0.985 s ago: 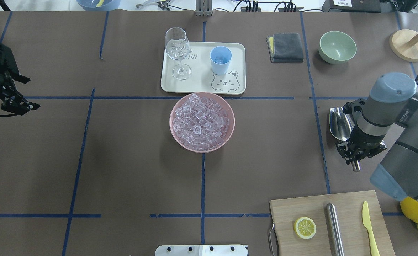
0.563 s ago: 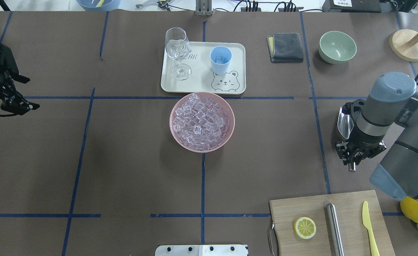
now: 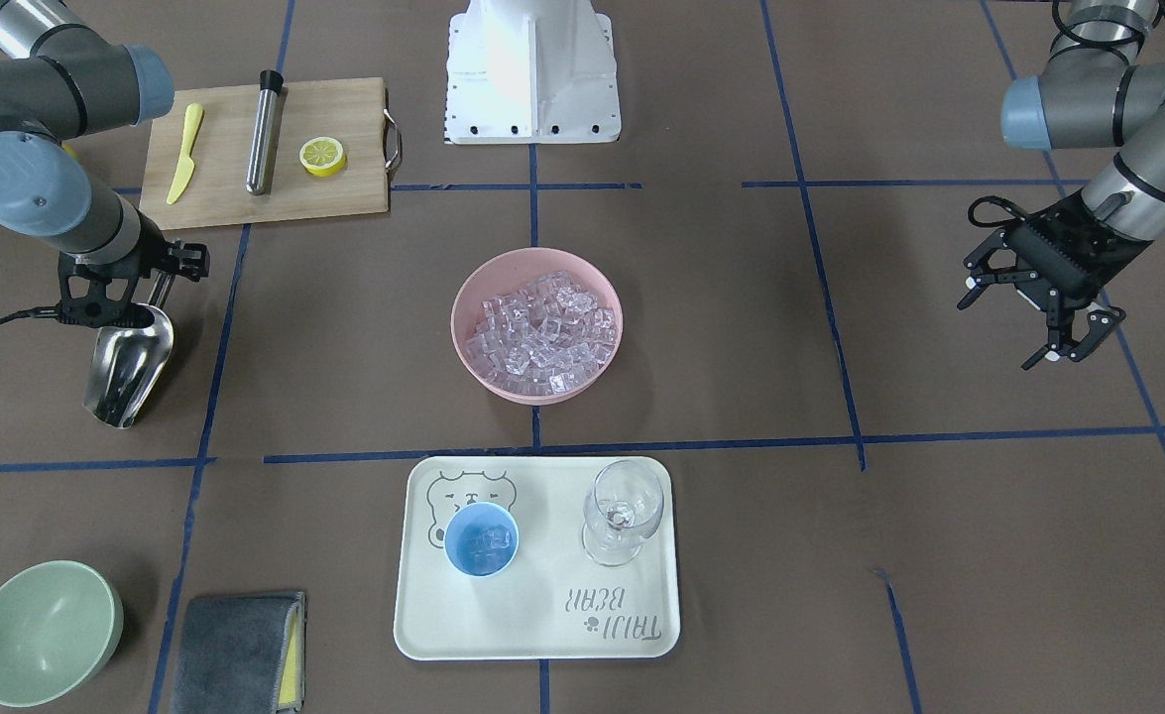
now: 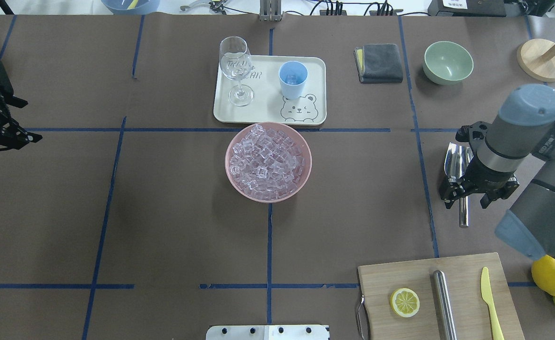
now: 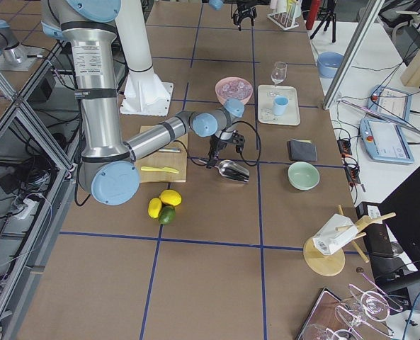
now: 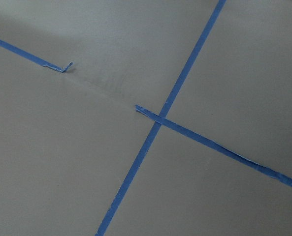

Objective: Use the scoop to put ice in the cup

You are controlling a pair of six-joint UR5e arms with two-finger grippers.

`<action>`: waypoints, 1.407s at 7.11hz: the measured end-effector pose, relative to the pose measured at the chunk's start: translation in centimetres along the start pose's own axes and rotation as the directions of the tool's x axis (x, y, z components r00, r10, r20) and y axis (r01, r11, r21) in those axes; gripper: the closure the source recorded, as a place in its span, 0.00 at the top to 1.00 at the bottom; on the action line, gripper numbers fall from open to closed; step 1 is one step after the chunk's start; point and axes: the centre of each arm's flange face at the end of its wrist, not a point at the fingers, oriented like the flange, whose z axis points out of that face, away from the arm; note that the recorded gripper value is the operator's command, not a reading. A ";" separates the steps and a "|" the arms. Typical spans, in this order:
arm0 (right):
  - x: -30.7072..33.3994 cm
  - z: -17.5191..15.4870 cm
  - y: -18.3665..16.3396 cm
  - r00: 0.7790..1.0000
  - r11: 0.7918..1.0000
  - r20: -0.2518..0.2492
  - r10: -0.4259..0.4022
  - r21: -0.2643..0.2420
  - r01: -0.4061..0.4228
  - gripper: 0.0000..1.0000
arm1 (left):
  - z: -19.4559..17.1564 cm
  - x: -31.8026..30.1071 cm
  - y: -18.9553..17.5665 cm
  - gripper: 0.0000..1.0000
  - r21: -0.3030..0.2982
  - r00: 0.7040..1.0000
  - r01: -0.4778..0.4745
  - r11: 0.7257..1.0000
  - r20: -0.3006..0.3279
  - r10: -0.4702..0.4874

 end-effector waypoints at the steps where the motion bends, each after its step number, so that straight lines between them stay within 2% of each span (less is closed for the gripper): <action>1: 0.8 -2.7 -0.3 0.999 1.000 0.048 0.016 0.024 -0.017 1.00 | -1.2 -1.9 1.9 1.00 -0.029 0.998 0.059 0.998 0.030 -0.058; 2: 2.1 -5.6 -0.8 0.995 0.998 0.093 0.038 0.054 -0.043 1.00 | -3.1 -4.7 4.4 1.00 -0.059 0.987 0.145 0.988 0.078 -0.140; 4: 5.9 -10.3 -1.8 0.988 0.988 0.138 0.070 0.126 -0.088 1.00 | -7.0 -9.1 8.7 1.00 -0.100 0.943 0.310 0.945 0.160 -0.292; 6: 12.9 -13.1 -3.1 0.992 0.979 0.125 0.020 0.197 -0.045 1.00 | -11.5 -12.6 11.4 1.00 -0.107 0.880 0.453 0.885 0.217 -0.423; 7: 16.0 -13.8 -3.2 0.994 0.976 0.114 -0.001 0.218 -0.024 1.00 | -12.6 -13.9 11.6 1.00 -0.146 0.840 0.531 0.835 0.218 -0.496; 8: 19.1 -14.2 -3.4 0.994 0.973 0.106 -0.015 0.232 -0.010 1.00 | -12.9 -15.1 11.6 1.00 -0.202 0.795 0.604 0.771 0.216 -0.567; 9: 22.9 -14.4 -3.8 0.994 0.971 0.103 -0.039 0.240 0.013 1.00 | -13.7 -16.0 11.9 1.00 -0.253 0.738 0.675 0.693 0.204 -0.643; 10: 26.1 -14.1 -4.6 0.993 0.970 0.102 -0.063 0.239 0.037 1.00 | -14.0 -16.3 12.8 1.00 -0.287 0.679 0.727 0.624 0.166 -0.715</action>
